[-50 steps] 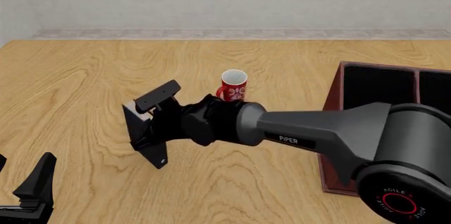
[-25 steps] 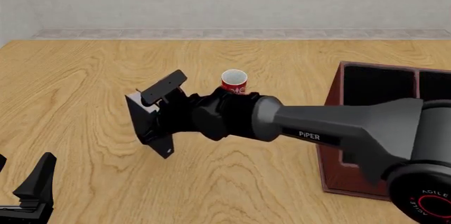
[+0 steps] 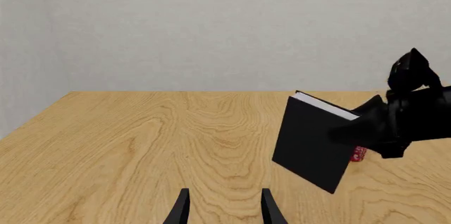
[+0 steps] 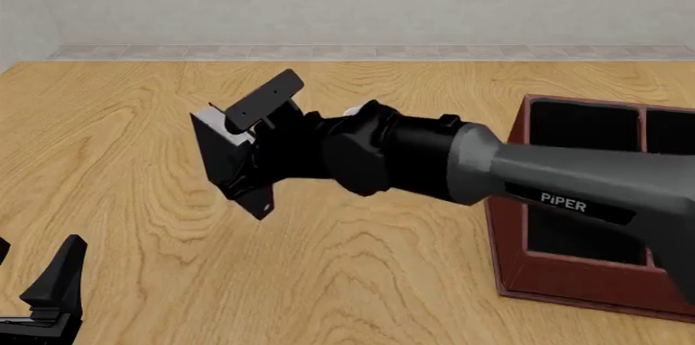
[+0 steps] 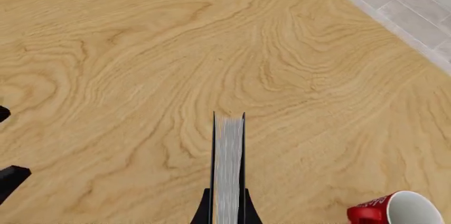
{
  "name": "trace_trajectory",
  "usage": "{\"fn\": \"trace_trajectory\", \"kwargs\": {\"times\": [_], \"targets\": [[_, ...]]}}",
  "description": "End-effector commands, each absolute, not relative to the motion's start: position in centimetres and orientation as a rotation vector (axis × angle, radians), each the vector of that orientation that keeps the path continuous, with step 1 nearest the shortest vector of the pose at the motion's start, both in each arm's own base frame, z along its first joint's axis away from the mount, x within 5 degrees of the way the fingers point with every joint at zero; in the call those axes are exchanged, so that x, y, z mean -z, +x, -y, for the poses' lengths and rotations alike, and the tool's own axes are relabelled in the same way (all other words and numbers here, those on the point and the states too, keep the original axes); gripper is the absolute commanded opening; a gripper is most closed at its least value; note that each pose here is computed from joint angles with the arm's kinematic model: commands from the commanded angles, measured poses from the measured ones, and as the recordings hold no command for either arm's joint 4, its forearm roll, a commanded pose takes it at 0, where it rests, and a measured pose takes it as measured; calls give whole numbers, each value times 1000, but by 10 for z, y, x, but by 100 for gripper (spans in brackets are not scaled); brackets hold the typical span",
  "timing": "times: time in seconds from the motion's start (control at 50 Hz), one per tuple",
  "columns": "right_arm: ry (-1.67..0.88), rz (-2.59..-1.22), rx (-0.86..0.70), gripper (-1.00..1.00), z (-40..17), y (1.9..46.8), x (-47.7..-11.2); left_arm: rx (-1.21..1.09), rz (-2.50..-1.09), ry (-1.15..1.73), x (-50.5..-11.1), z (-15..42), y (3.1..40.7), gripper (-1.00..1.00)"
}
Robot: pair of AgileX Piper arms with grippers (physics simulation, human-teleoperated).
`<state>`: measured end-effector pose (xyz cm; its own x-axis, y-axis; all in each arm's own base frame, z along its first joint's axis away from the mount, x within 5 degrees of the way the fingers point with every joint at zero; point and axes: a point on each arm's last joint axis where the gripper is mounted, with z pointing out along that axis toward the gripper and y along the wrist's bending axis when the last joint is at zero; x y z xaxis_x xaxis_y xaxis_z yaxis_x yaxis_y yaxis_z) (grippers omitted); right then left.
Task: Pick up the book and place it in the left compartment of the caddy.
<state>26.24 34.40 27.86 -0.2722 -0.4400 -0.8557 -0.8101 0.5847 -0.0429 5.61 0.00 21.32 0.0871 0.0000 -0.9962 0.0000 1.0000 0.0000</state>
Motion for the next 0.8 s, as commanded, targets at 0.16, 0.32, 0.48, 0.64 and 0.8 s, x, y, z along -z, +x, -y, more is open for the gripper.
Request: {"fn": "trace_trajectory", "kwargs": {"times": [0.16, 0.32, 0.48, 0.64, 0.8], "targets": [[-953, -1851, -525, -100, -312, 249, -326, 0, -1484, 0, -213, 0, 56, 100], [-931, -1829, -514, -100, -293, 243, -344, 0, -1484, 0, -213, 0, 56, 100], [-900, -1820, -497, -100, -273, 241, -357, 0, -1484, 0, -213, 0, 56, 100], [-861, -1807, -478, -100, -251, 237, -371, 0, -1484, 0, -213, 0, 56, 100], [-824, -1789, -456, -100, -225, 229, -384, 0, -1484, 0, -213, 0, 56, 100]]}}
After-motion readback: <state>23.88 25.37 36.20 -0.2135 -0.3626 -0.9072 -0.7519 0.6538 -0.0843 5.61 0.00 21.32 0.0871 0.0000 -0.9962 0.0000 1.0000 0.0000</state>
